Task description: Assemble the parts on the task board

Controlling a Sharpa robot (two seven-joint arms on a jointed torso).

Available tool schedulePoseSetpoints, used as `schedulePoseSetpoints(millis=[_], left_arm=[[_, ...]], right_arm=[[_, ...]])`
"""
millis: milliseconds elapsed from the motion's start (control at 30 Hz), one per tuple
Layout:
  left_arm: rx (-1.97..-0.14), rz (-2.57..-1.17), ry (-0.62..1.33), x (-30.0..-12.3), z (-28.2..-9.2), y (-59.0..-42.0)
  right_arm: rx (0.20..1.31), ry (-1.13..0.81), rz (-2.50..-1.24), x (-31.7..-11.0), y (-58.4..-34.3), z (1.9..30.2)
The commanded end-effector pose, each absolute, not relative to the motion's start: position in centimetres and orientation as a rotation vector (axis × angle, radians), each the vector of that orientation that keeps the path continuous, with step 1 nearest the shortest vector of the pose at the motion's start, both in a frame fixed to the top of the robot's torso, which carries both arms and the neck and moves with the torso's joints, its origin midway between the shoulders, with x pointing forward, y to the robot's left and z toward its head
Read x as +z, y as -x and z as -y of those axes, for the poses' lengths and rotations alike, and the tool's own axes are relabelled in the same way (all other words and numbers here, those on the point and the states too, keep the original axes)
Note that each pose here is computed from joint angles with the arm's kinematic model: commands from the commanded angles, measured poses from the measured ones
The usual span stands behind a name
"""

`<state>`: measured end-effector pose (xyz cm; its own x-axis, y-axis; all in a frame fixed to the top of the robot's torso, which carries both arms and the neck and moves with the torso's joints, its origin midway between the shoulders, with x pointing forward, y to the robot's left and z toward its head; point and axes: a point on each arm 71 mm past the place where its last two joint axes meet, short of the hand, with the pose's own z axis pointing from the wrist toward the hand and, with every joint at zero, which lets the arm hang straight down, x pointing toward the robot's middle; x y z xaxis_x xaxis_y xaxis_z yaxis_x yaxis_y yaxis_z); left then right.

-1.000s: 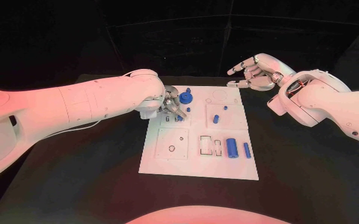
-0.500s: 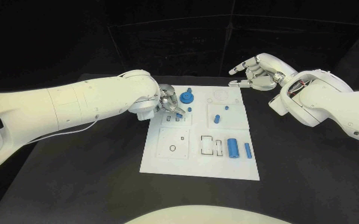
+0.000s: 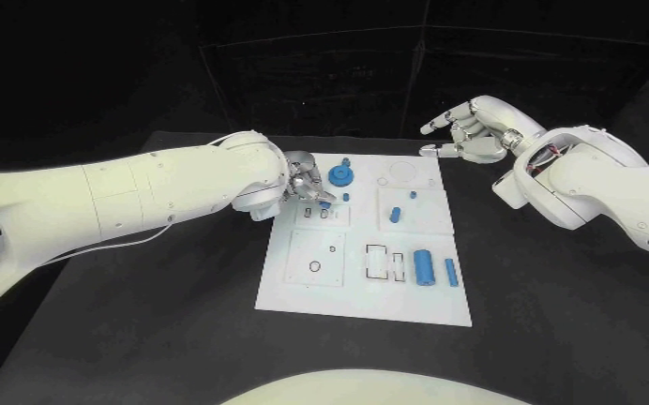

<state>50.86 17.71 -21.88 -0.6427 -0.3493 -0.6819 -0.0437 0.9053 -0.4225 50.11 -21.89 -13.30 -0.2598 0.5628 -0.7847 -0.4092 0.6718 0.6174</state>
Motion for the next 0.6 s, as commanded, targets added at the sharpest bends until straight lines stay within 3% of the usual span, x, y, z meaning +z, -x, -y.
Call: schedulePoseSetpoints(millis=[33,600], left_arm=[[-0.468,-2.170,0.270,-21.6,-17.7,-51.0],[-0.421,-2.239,0.255,-23.0,-17.6,-50.6]], right_arm=[[0.929,-0.123,-1.584,-13.2,-50.1,21.9],[0.930,-0.123,-1.587,-13.2,-50.1,21.8]])
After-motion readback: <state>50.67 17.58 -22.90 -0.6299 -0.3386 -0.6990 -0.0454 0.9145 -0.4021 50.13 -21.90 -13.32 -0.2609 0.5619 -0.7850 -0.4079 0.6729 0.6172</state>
